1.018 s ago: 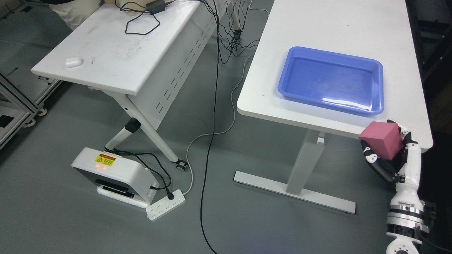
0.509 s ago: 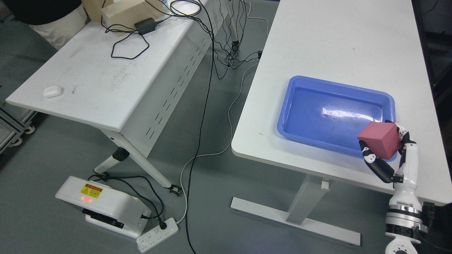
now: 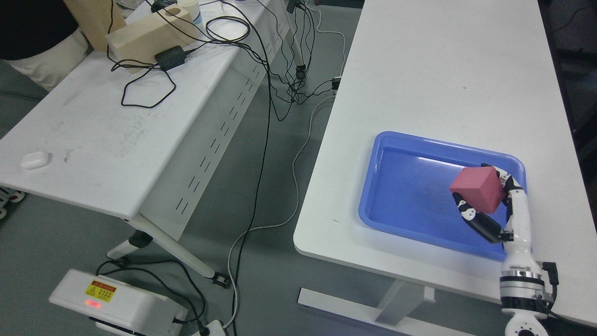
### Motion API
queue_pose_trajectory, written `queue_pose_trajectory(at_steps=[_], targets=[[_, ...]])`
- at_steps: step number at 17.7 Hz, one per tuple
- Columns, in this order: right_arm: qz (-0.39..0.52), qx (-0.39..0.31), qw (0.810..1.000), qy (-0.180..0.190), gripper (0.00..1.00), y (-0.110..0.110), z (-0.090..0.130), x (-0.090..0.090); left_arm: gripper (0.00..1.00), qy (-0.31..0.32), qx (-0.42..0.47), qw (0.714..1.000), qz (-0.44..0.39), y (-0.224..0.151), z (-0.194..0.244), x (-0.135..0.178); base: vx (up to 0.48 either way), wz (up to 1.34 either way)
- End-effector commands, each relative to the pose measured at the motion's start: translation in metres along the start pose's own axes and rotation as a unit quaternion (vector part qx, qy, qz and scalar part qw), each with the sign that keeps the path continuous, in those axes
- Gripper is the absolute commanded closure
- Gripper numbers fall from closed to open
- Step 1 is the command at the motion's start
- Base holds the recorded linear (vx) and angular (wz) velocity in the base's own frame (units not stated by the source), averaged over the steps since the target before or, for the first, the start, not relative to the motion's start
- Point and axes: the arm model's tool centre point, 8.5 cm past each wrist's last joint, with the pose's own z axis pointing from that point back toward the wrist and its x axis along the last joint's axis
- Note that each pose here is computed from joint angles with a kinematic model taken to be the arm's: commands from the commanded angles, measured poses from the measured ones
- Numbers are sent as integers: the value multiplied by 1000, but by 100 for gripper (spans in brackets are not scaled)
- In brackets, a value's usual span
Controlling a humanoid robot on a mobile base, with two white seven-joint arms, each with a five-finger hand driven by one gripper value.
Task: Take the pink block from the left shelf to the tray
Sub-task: 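Lower the pink cube into the blue tray and open the right hand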
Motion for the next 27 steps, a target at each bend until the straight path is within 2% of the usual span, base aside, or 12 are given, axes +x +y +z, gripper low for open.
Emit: queue_pose_trajectory(at_steps=[1, 4, 8, 15, 18, 21, 24, 27], targets=[[4, 43, 999, 7, 72, 11, 1, -1, 0, 5, 9, 1000, -2, 12, 2, -5, 164, -14], [2, 74, 997, 11, 57, 19, 1, -1, 0, 4, 9, 1000, -2, 12, 2, -5, 132, -11], [-1, 79, 997, 27, 33, 23, 1, -5, 0, 4, 9, 1000, -2, 12, 2, -5, 69, 5], [-32, 67, 997, 31, 8, 19, 1, -6, 0, 4, 9, 1000, -2, 12, 2, -5, 5, 0], [-36, 68, 997, 33, 1, 20, 0, -6, 0, 4, 9, 1000, -2, 12, 2, -5, 0, 0], [-42, 61, 997, 27, 0, 17, 0, -5, 0, 4, 9, 1000, -2, 12, 2, -5, 0, 0], [-97, 34, 994, 21, 0, 4, 0, -6, 0, 5, 9, 1000, -2, 12, 2, -5, 0, 0], [-112, 22, 993, 23, 0, -3, 0, -8, 0, 4, 9, 1000, -2, 12, 2, -5, -8, 0]])
